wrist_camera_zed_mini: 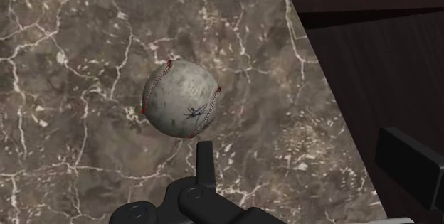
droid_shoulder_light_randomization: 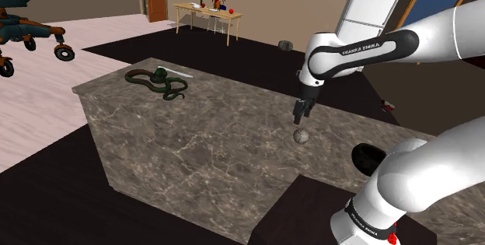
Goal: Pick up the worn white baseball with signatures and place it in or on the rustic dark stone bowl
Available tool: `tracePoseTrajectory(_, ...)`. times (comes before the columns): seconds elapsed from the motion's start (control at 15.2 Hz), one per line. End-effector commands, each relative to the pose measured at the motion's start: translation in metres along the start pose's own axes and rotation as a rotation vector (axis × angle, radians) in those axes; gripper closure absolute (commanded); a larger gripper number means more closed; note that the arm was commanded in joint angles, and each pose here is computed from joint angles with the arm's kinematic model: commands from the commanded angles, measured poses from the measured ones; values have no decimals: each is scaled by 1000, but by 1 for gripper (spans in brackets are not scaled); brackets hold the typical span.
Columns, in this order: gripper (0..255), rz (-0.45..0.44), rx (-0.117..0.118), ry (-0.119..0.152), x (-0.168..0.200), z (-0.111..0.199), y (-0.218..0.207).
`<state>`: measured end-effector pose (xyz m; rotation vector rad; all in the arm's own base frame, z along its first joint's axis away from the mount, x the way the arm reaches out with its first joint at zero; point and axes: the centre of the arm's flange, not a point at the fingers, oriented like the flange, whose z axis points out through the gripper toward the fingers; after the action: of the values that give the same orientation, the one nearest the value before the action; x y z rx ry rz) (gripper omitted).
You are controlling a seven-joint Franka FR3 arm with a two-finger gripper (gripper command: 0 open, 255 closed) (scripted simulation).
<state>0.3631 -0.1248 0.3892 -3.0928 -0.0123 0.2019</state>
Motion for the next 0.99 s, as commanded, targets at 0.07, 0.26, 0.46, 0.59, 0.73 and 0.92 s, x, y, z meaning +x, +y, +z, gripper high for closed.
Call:
tracePoseTrajectory(0.07,0,-14,0,-16,12,30,29)
tracePoseTrajectory(0.26,0,-28,0,-32,23,58,56)
tracePoseTrajectory(0.46,0,-33,1,-38,26,75,66)
tracePoseTrajectory(0.59,0,-33,1,-38,26,85,66)
tracePoseTrajectory(0.73,0,-33,1,-38,25,96,66)
tracePoseTrajectory(0.92,0,-33,1,-38,25,109,66)
